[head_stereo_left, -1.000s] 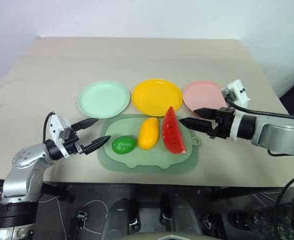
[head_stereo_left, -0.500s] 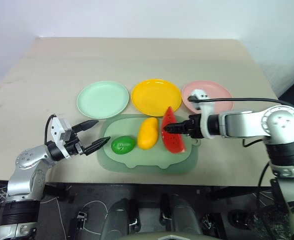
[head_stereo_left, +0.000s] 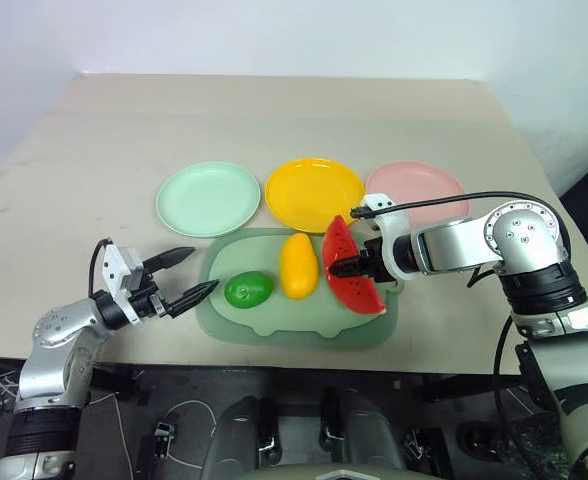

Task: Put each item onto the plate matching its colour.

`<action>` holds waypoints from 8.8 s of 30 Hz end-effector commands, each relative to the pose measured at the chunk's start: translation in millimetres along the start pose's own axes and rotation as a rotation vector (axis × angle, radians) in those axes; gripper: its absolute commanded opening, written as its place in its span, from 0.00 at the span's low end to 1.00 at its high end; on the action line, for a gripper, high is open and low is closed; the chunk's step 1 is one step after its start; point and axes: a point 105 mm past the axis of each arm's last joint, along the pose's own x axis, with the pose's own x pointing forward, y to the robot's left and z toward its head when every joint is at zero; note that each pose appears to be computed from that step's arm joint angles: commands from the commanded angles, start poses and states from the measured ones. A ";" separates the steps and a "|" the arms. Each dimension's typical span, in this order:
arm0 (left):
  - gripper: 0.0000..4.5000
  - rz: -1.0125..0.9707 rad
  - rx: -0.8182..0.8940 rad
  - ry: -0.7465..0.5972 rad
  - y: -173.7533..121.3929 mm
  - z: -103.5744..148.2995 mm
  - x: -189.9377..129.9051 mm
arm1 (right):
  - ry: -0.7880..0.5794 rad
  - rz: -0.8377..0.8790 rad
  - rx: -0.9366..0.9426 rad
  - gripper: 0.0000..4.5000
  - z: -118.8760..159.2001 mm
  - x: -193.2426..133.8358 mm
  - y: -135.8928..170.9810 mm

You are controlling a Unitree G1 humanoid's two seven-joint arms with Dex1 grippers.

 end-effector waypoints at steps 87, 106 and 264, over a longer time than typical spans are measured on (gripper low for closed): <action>1.00 -0.018 0.078 0.002 4.1 32.4 8.5 | -0.231 0.351 0.026 0.99 48.1 -14.1 43.1; 1.00 -0.021 0.068 0.005 6.5 28.7 14.5 | -0.022 0.321 0.005 0.99 20.8 26.1 84.0; 0.61 -0.186 0.111 0.054 19.9 62.8 71.0 | -0.757 0.216 -0.577 1.00 7.7 -65.5 12.1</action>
